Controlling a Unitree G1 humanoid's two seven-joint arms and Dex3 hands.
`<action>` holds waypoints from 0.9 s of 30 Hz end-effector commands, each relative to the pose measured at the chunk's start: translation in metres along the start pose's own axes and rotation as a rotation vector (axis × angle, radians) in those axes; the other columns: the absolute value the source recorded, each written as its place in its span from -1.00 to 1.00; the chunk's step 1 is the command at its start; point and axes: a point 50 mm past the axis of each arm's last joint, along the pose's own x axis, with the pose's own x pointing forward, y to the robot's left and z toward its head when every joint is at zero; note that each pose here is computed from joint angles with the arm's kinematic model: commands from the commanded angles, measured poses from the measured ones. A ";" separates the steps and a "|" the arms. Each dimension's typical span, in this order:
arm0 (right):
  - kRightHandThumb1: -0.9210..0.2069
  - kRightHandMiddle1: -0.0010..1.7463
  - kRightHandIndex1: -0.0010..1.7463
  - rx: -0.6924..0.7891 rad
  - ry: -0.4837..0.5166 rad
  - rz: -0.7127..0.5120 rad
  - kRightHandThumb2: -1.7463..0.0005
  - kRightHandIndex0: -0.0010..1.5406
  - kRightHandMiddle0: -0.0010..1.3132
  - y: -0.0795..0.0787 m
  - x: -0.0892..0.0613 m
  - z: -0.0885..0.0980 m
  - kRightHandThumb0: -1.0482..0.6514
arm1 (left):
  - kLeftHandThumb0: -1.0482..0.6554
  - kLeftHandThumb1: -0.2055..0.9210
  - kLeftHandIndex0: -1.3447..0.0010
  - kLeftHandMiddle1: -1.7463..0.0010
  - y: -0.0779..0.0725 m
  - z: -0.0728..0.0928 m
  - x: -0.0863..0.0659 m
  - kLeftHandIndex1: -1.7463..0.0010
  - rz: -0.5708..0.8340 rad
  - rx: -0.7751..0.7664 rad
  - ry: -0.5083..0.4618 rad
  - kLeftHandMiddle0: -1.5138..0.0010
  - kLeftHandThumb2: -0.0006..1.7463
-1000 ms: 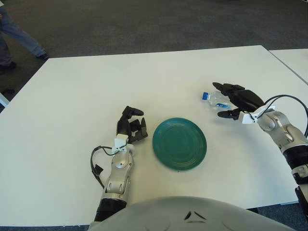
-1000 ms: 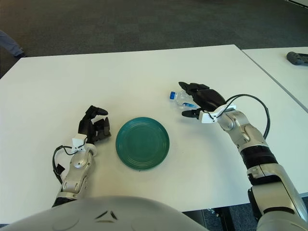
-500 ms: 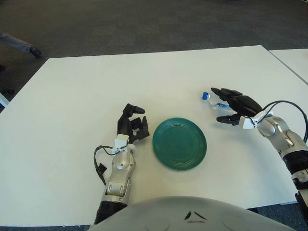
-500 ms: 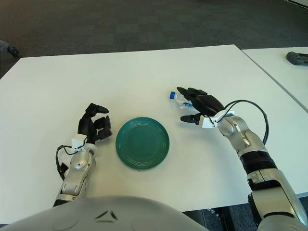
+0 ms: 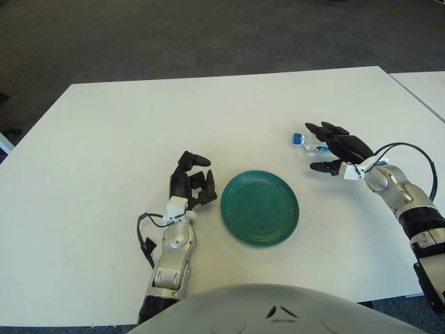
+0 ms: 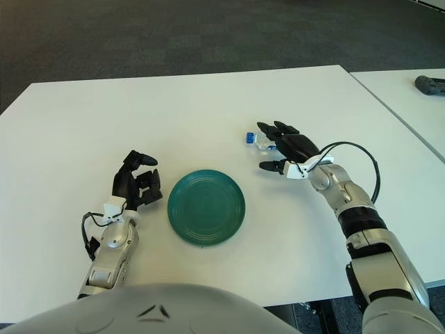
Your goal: Put the bottle into the plate.
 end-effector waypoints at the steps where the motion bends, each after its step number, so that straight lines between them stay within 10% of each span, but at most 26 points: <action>1: -1.00 -1.00 -1.00 -0.011 0.029 0.039 0.25 -1.00 -1.00 0.007 0.002 -0.002 -1.00 | -0.35 -0.09 0.06 -1.00 -0.005 0.003 -0.004 -1.00 0.014 -0.038 0.008 -0.75 0.53; 27: -1.00 -1.00 -1.00 -0.020 0.092 0.084 0.25 -1.00 -1.00 0.005 0.034 -0.002 -1.00 | -0.35 -0.09 0.06 -1.00 -0.004 0.006 -0.008 -1.00 0.001 -0.055 0.003 -0.76 0.53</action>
